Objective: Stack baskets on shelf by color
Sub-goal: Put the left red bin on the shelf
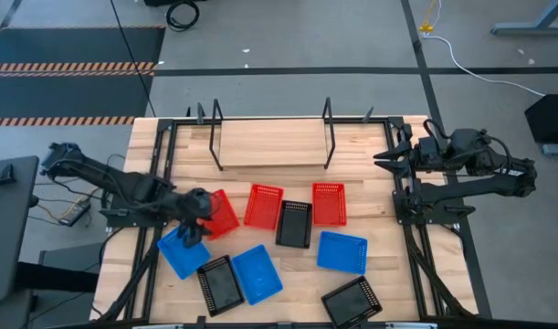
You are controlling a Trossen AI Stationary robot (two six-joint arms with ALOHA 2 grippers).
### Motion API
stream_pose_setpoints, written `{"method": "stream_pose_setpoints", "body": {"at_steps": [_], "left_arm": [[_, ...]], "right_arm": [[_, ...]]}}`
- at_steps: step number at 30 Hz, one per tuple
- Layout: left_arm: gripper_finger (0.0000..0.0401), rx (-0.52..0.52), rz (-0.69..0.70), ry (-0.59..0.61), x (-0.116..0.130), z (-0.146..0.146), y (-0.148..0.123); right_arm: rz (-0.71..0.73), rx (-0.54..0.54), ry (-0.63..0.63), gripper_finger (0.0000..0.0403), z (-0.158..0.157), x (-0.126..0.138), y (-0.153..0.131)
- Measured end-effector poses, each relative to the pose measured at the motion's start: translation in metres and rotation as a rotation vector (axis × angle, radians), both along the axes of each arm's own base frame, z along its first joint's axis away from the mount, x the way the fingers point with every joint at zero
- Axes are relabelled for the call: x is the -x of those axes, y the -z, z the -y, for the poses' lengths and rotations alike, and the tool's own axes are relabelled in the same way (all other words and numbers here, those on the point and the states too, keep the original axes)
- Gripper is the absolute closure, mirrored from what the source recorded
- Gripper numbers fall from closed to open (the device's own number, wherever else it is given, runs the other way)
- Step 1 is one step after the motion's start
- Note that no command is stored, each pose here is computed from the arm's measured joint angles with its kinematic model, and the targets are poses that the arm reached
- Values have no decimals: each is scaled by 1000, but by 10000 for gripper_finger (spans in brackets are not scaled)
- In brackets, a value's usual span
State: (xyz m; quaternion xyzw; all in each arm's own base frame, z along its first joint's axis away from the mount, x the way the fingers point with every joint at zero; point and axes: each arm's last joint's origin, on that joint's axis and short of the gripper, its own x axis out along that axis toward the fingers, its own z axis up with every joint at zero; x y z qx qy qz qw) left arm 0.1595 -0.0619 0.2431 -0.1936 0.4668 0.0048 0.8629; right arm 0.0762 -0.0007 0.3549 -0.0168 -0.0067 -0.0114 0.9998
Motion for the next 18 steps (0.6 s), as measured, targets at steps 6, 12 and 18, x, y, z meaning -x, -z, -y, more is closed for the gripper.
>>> {"method": "stream_pose_setpoints", "body": {"at_steps": [6, 12, 18], "left_arm": [[170, 42, -60, -48, 9, 20, 4], [170, -2, -105, -90, 8, 34, 0], [170, -114, -155, -104, -9, 50, -4]], "right_arm": [[11, -55, 2, 328, 0, 0, -1], [12, -64, 2, 328, 0, 0, -1], [10, 18, 4, 328, 0, 0, -1]]}}
